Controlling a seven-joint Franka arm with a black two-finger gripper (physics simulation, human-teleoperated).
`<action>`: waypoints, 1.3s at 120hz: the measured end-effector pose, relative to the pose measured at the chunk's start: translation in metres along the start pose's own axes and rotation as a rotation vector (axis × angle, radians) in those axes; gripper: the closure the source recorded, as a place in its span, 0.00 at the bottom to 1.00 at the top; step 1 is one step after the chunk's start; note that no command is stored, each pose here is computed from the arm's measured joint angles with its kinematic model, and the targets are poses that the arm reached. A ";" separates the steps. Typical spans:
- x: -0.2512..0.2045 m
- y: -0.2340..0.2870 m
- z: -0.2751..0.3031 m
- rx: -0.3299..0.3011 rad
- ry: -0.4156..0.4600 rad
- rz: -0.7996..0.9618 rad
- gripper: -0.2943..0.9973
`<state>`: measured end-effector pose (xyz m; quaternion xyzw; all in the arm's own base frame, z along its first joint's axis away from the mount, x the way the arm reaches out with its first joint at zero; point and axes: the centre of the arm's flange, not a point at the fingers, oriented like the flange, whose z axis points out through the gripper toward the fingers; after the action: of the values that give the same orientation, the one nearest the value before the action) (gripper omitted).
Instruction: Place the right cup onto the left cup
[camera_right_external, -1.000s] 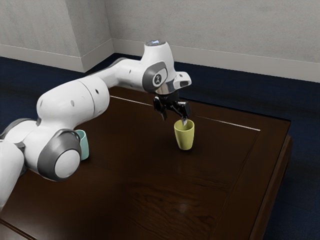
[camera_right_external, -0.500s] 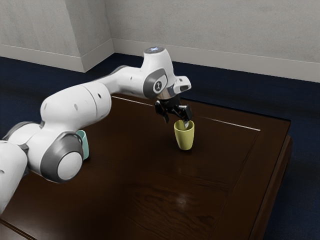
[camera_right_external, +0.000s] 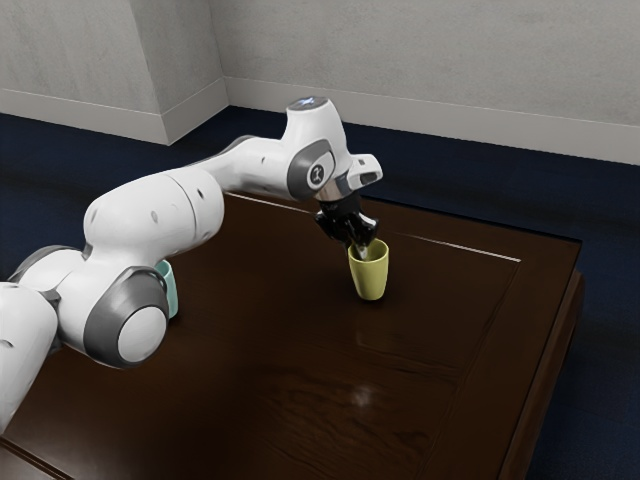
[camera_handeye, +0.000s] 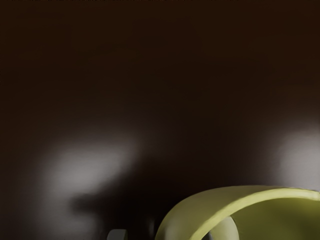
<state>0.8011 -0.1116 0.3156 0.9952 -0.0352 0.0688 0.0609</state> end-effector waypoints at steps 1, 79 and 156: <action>0.000 0.000 0.000 0.000 0.000 0.000 0.70; -0.029 -0.003 -0.148 -0.013 0.020 0.007 0.83; -0.142 -0.169 -0.248 0.138 -0.052 -0.154 0.84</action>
<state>0.6409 0.0961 0.5201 0.9982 0.0447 0.0401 -0.0036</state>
